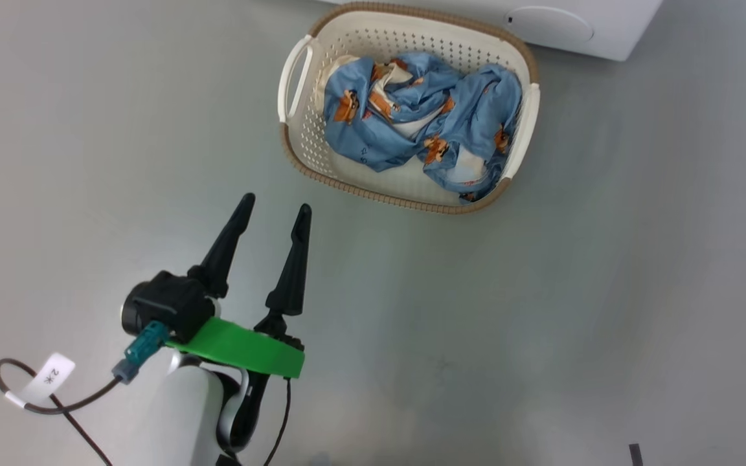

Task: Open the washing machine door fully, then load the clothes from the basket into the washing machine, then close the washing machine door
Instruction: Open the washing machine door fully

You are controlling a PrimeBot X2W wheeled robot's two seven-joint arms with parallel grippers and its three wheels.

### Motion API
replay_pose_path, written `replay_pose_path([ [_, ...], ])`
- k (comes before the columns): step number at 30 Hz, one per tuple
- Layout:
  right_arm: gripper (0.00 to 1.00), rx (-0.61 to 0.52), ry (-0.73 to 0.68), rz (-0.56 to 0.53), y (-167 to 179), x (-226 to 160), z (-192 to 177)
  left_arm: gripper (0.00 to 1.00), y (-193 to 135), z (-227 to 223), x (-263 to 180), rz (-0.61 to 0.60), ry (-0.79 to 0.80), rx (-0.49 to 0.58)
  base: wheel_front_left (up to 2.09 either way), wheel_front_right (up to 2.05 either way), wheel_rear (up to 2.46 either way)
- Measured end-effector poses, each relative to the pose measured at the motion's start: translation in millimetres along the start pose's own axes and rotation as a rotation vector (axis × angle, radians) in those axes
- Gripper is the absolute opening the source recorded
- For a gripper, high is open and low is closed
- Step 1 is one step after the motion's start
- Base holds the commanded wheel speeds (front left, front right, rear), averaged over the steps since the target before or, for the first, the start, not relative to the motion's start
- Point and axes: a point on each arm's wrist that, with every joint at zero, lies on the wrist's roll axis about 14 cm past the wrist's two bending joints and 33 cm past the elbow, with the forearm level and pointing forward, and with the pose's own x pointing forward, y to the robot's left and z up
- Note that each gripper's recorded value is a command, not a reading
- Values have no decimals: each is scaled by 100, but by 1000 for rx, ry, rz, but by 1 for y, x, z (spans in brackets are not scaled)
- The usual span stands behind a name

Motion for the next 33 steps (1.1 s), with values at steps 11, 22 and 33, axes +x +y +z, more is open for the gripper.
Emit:
replay_pose_path([
  [11, 0, 1, 62, 4, -21, 32, -8, 100, 4, -11, 11, 12, 26, -6, 0, 0, 0],
  [22, 0, -29, 80, 3, -30, 52, -10, 100, 5, -17, 15, 17, 39, -8, 0, 0, 0],
  [33, 0, -43, 82, 19, -29, 64, -11, 100, 5, -15, 20, 18, 33, -12, 0, 0, 0],
])
